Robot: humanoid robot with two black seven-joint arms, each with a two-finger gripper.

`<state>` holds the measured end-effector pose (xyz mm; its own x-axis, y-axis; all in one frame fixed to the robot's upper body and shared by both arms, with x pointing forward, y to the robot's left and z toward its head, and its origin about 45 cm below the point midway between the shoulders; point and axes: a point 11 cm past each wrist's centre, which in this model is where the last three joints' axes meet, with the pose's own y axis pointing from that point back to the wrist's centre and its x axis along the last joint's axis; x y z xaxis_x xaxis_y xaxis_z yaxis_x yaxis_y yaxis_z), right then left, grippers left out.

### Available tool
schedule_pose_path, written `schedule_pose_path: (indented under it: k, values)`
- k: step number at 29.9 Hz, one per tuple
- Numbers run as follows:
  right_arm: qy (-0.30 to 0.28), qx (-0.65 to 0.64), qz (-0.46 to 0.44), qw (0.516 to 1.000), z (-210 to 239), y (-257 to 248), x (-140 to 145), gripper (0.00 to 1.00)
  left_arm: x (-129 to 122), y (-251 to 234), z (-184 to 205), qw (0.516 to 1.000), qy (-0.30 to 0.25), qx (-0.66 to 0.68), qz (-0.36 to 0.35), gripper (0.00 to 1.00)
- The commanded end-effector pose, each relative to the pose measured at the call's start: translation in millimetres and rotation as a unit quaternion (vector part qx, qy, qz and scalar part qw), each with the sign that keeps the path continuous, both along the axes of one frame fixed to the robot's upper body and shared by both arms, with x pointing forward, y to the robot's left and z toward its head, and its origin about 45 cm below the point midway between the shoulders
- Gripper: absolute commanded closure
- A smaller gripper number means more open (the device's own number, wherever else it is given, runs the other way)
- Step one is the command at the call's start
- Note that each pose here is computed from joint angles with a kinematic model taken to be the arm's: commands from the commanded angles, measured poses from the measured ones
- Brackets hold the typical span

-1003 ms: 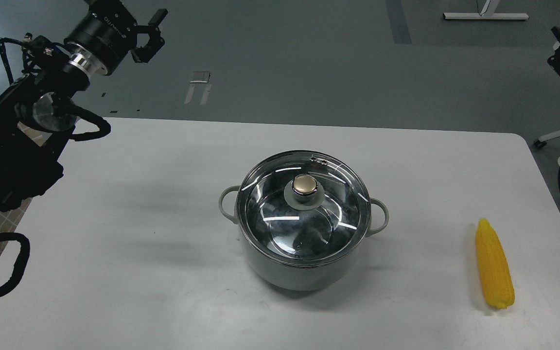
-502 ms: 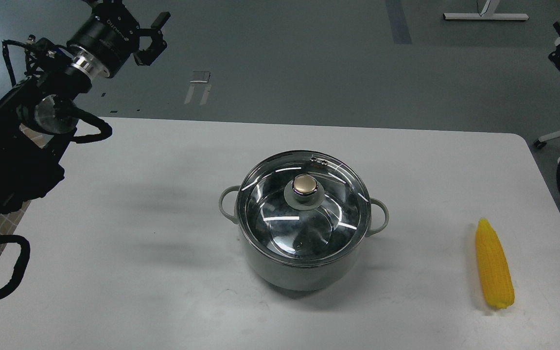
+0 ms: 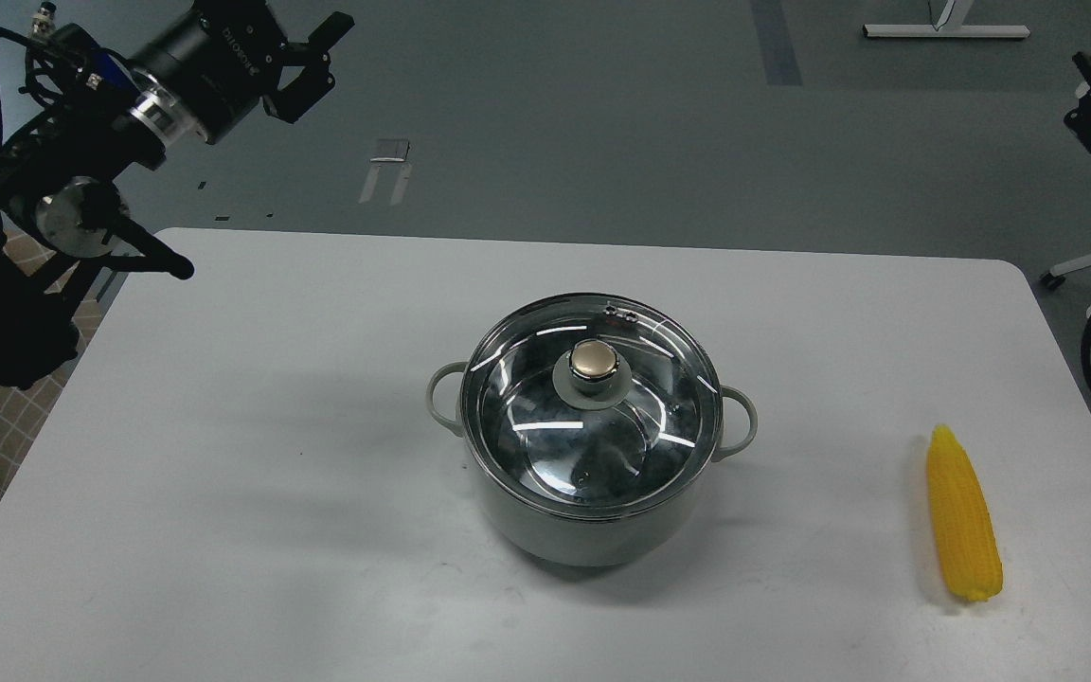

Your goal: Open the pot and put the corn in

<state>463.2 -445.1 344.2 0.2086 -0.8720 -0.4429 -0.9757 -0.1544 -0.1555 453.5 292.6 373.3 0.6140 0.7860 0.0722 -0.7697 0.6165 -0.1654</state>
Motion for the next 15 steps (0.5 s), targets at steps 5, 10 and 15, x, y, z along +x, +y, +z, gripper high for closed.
schedule_pose_path:
  k: [5, 10, 15]
  values:
    - [-0.007, 0.002, -0.005, 1.0, 5, -5, -2, 0.0, -54, -80, 26, 0.942, -0.182, 0.265, -0.095, 0.17]
    - [-0.013, 0.001, 0.001, 1.0, 9, -1, -2, 0.0, -79, -133, 2, 0.855, -0.298, 0.402, -0.137, 0.22]
    - [-0.016, 0.001, -0.001, 1.0, 11, -3, -2, 0.0, -113, -162, -36, 0.785, -0.372, 0.459, -0.183, 0.22]
